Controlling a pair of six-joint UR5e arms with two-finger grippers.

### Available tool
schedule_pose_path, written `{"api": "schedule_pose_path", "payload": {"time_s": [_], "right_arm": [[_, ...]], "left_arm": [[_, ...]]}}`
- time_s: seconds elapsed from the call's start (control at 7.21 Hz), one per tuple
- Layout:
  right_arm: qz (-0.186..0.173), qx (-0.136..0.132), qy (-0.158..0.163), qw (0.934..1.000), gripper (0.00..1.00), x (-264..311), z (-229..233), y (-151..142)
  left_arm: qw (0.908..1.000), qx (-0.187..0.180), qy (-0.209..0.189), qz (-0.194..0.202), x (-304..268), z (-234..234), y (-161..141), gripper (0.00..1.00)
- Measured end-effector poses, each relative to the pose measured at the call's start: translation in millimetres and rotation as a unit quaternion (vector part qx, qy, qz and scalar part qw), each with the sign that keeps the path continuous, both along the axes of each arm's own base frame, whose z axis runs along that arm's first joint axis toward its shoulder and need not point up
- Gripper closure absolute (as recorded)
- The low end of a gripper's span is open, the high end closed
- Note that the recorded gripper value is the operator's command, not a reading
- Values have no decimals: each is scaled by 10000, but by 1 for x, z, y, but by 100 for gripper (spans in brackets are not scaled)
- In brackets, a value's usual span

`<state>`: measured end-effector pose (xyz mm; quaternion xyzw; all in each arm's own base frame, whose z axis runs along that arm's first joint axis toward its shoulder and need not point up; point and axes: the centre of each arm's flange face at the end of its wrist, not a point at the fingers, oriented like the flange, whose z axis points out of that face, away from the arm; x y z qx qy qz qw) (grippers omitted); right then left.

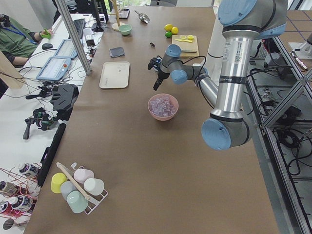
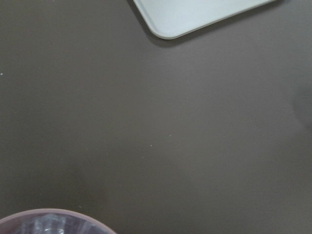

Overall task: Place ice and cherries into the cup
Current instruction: 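Move the left gripper back over the pink bowl of ice, then lower the left gripper into the bowl and grasp another ice cube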

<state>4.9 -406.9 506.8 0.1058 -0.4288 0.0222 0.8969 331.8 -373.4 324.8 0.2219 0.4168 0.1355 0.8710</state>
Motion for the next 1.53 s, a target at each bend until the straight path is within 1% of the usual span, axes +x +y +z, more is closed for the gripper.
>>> {"api": "schedule_pose_path", "payload": {"time_s": [0.14,0.42,0.56,0.97,1.11,1.39,1.53], "right_arm": [[-1,11,1,10000,0,0,0,0],[4,23,3,10000,0,0,-1,0],[5,29,2,10000,0,0,-1,-1],[4,43,1,10000,0,0,-2,-1],[4,44,0,10000,0,0,-2,-1],[0,61,-1,10000,0,0,-3,-2],[-3,75,-2,10000,0,-1,-3,-2]], "left_arm": [[9999,-71,14,93,-8,19,-11,36],[9998,-141,84,152,-5,55,-28,36],[9997,-144,98,156,-2,65,-32,35],[9998,-176,91,78,-7,74,-39,34],[9997,-219,56,44,-10,79,-39,28],[9992,-395,13,-52,-15,91,-38,28],[9982,-569,80,-179,-15,90,-37,28]]}}
